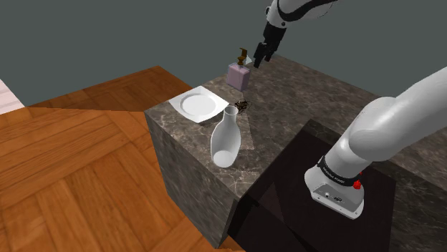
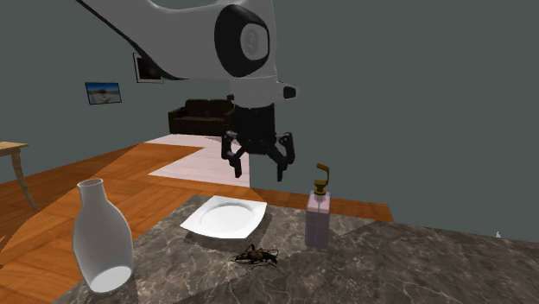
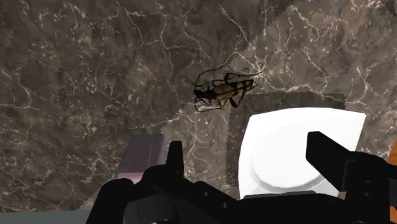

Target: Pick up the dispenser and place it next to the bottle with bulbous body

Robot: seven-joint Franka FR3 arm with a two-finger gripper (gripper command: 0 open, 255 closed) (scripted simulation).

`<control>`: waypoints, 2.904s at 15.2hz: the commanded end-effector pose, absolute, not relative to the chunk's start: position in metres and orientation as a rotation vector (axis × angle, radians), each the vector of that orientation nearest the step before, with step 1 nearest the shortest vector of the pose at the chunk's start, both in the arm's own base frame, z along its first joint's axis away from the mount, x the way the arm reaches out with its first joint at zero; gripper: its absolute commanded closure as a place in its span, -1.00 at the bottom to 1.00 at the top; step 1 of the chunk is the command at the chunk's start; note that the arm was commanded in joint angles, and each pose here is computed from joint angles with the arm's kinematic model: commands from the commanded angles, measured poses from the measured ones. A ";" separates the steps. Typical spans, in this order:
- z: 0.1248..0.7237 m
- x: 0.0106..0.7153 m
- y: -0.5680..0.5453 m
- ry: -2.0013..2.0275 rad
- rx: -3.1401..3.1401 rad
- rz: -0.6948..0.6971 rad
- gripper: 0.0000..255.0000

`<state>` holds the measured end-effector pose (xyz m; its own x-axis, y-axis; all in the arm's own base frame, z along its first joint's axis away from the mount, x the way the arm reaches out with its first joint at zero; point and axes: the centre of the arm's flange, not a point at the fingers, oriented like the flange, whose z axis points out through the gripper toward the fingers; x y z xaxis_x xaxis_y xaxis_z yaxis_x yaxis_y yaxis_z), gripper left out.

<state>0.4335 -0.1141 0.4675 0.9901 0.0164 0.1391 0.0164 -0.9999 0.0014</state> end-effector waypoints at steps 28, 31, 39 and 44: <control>0.315 0.582 -0.243 -0.052 3.121 0.400 -1.00; 0.315 0.582 -0.243 -0.052 3.121 0.400 -1.00; 0.315 0.582 -0.244 -0.052 3.121 0.400 1.00; 0.326 0.582 -0.243 -0.052 3.121 0.400 1.00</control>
<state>0.5821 -0.2433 0.3204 0.9672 -0.0333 0.2518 -0.0320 -0.9994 -0.0095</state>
